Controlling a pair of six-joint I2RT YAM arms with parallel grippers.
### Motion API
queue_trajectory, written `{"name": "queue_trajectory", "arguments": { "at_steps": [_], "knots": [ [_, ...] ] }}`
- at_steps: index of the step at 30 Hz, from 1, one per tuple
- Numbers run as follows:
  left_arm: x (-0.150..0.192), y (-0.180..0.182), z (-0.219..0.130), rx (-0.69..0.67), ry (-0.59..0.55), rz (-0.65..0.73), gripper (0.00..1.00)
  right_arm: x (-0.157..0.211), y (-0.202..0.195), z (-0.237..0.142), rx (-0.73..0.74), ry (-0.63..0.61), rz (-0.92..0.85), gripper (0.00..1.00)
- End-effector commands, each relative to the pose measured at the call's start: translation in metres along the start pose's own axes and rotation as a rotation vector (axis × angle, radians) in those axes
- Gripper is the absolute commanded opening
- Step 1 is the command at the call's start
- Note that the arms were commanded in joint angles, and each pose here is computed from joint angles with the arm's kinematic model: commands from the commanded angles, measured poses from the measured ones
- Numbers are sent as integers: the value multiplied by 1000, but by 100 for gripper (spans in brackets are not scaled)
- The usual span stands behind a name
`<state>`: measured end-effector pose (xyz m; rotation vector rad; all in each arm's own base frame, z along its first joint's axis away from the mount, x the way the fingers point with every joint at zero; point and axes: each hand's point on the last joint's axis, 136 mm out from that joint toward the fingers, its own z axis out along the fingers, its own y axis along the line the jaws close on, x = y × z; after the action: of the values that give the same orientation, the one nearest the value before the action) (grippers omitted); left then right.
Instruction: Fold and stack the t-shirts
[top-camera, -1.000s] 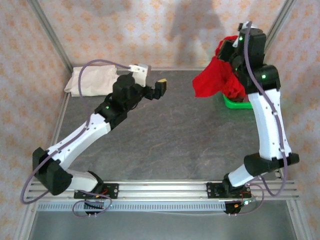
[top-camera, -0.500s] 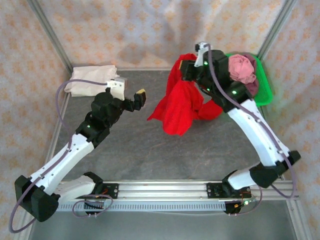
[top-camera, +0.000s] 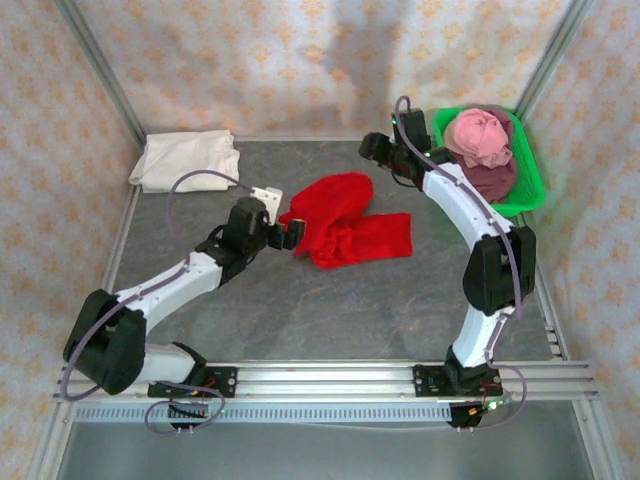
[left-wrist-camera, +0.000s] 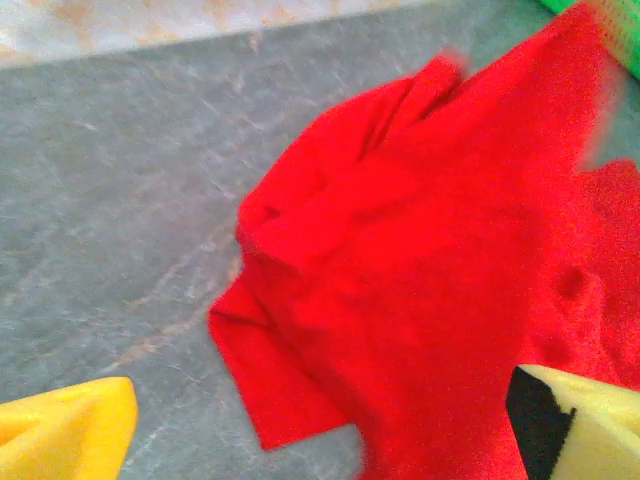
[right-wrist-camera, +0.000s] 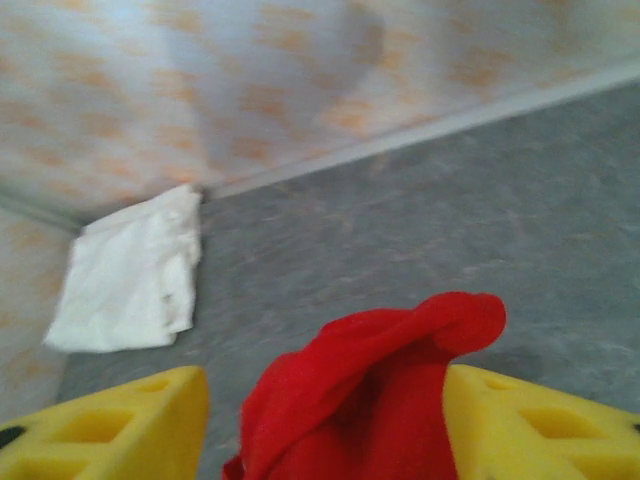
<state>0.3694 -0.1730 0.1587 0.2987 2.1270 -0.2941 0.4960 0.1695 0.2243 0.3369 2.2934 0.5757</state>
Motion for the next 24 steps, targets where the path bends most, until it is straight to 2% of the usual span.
{"name": "queue_trajectory", "arguments": {
  "at_steps": [1,3,5,7,10,14,18,20,23,24],
  "knots": [
    [12,-10,12,66,40,12,95,22,-11,-9,-4,5,30,68],
    [24,-5,22,40,85,12,93,43,-27,-12,22,32,28,69],
    [31,0,34,14,127,7,86,66,-43,-17,57,78,12,69],
    [35,2,47,13,160,-13,84,87,-57,-25,76,103,6,69],
    [43,-4,66,43,201,-27,75,106,-75,-37,104,96,6,70],
    [59,-10,85,75,250,-81,69,121,-93,-48,144,93,21,71],
    [70,-14,89,100,252,-130,37,133,-108,-48,179,103,37,72],
    [68,-13,88,97,251,-138,16,137,-115,-44,195,110,49,72],
    [58,-11,83,77,238,-141,0,136,-116,-39,194,108,55,72],
    [55,-7,79,57,231,-147,0,135,-115,-38,194,107,55,72]
  ]
}}
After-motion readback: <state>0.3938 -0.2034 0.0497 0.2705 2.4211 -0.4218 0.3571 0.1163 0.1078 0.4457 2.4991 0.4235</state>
